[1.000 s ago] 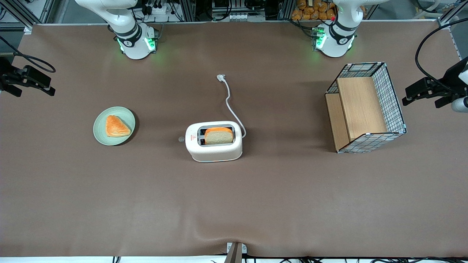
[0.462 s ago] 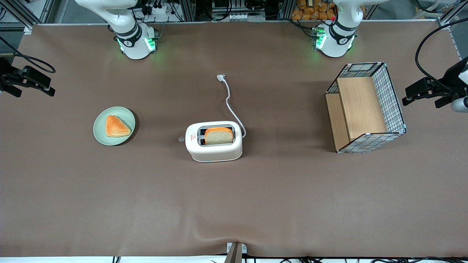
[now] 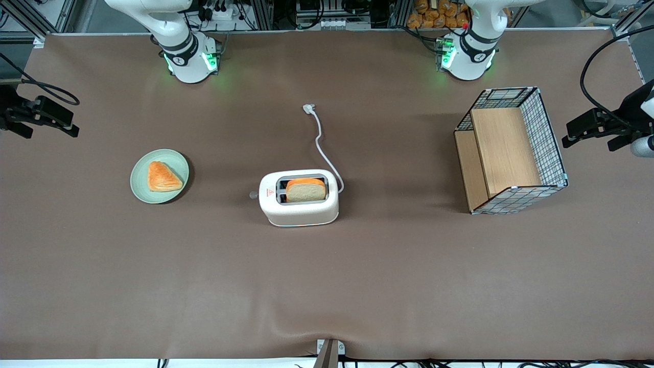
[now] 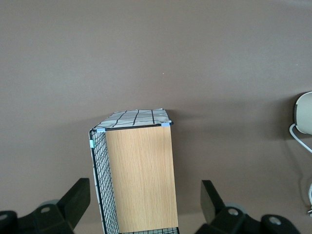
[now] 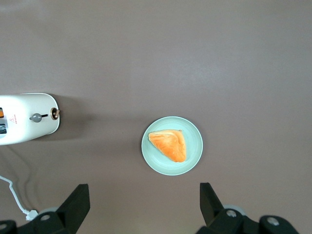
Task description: Press toaster button with right arm
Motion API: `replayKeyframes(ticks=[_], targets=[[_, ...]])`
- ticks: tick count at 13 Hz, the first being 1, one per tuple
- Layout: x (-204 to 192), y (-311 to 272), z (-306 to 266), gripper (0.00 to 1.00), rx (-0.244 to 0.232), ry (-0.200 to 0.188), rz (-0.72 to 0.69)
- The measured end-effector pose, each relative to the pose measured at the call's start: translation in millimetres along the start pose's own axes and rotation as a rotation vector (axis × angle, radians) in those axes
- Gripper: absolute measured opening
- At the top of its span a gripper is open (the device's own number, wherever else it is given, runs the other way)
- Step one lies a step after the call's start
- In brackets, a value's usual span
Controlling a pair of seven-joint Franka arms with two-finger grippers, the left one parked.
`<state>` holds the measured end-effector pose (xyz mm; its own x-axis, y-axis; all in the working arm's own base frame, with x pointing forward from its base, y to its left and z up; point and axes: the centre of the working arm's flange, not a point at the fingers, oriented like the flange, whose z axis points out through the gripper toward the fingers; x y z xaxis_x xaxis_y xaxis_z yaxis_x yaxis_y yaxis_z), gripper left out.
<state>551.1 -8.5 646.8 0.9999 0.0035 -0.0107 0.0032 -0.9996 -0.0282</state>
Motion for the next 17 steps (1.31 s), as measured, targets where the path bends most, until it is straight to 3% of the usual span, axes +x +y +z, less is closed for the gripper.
replayKeyframes(ticks=[8,13,14,17], targets=[[9,7,12,1.0,-0.034,-0.012,0.006],[12,4,28,1.0,-0.025,-0.051,0.004],[12,-3,34,1.0,-0.007,-0.079,0.013],[20,-15,65,1.0,0.109,-0.161,0.076]])
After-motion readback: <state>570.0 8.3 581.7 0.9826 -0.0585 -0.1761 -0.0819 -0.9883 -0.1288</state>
